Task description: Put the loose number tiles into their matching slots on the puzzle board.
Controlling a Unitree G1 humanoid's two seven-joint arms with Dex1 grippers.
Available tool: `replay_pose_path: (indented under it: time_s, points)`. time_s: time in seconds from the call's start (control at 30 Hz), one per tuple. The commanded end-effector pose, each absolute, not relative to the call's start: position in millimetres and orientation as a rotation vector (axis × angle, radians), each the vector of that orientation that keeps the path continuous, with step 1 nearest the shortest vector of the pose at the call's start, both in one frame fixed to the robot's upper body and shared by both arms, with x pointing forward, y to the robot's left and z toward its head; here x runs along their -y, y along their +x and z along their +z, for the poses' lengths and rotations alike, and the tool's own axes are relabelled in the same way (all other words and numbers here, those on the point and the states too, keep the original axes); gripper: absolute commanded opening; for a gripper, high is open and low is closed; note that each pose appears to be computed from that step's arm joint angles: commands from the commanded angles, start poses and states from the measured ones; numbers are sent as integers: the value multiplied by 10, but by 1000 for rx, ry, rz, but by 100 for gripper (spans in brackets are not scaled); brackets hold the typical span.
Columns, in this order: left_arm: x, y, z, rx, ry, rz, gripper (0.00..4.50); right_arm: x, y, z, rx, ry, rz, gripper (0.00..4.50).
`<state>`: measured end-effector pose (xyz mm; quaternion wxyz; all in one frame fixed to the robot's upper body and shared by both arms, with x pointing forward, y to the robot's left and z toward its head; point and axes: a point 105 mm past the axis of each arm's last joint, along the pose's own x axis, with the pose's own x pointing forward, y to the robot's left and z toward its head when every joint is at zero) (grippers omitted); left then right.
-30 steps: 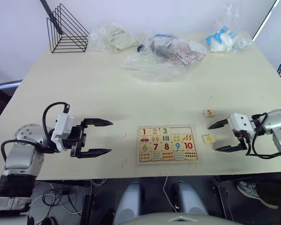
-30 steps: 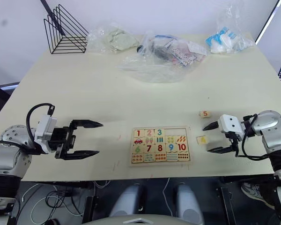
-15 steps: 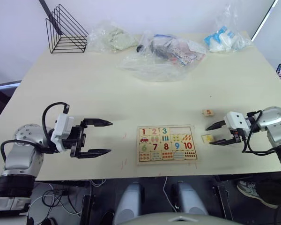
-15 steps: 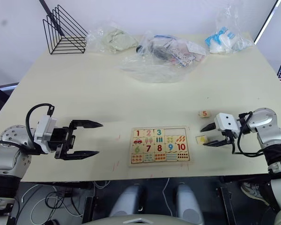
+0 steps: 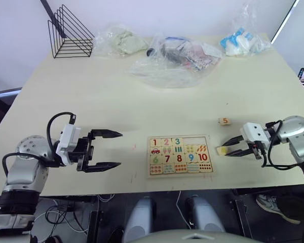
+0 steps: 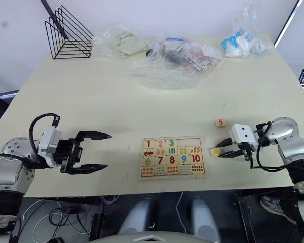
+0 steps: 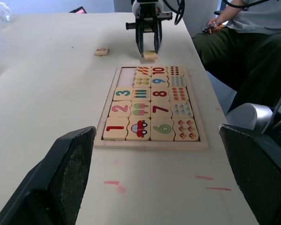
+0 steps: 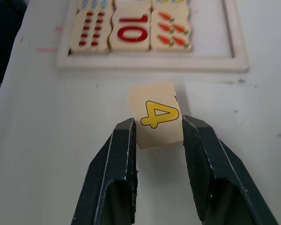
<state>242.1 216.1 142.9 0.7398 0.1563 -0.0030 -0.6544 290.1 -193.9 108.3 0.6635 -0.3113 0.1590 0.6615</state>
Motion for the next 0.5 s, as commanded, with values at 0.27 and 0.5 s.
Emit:
replay_pose_path:
  time_s: [0.27,0.5]
  points:
    - [-2159,2358,1483,37,363,-1430,450,1431,2855,1497,-313,-783,1385,87]
    - [-2145,2353,1481,41,361,-1424,450,1106,2991,1573,-335,-844,1303,87]
